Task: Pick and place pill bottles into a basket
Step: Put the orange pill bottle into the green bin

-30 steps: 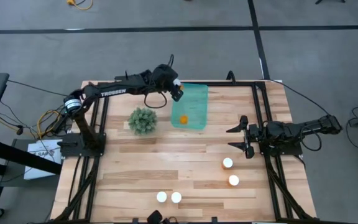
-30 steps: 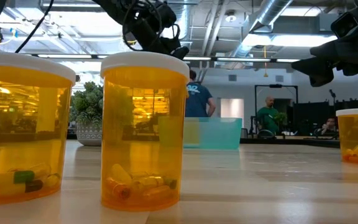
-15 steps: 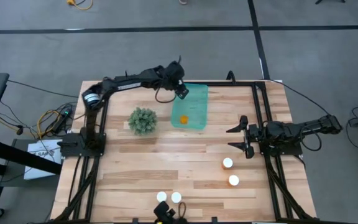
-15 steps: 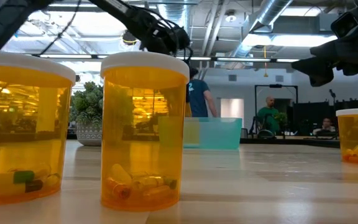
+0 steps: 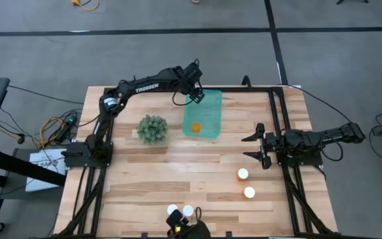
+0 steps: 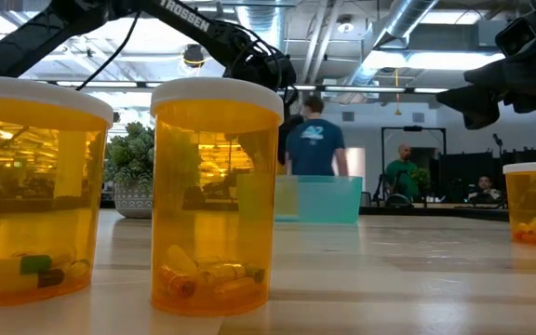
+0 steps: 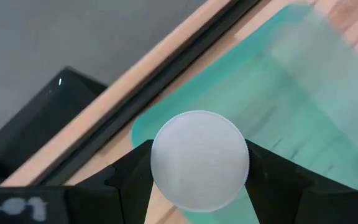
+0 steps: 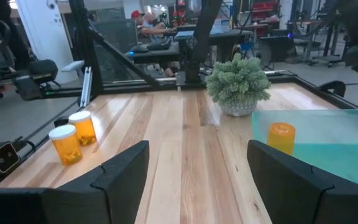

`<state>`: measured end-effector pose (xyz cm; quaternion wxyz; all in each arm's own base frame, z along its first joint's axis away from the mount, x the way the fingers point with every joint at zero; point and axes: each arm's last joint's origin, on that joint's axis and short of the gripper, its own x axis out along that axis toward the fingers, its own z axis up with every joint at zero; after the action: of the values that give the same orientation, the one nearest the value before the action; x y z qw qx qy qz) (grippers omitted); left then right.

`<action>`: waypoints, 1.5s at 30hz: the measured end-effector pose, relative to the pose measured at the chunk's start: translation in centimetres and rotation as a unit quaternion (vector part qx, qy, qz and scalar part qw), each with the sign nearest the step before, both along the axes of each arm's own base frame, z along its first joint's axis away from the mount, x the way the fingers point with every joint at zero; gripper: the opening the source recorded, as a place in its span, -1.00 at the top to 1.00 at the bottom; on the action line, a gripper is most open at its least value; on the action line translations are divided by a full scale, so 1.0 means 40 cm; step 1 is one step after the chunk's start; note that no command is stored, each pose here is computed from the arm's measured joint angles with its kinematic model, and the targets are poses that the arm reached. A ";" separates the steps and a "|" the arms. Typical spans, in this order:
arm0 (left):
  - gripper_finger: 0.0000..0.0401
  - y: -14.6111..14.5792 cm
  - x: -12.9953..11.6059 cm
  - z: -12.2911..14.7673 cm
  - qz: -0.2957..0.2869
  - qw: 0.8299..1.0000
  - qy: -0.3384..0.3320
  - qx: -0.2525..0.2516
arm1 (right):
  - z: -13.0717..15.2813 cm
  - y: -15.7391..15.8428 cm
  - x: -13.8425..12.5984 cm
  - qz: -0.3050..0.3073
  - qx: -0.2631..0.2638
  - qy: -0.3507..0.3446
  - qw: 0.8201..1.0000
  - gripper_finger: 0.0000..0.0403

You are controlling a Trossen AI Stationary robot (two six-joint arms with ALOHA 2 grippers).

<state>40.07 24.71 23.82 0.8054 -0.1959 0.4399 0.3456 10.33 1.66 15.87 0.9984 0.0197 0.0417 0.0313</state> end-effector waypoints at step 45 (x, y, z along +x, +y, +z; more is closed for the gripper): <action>-0.16 -0.509 -0.030 0.367 -0.264 0.959 0.003 0.099 | 0.000 0.000 0.000 0.000 0.000 0.001 1.000 -0.32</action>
<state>38.85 4.35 38.49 0.8822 0.0087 0.4418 0.1628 10.33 1.65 15.85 0.9984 0.0196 0.0423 0.0311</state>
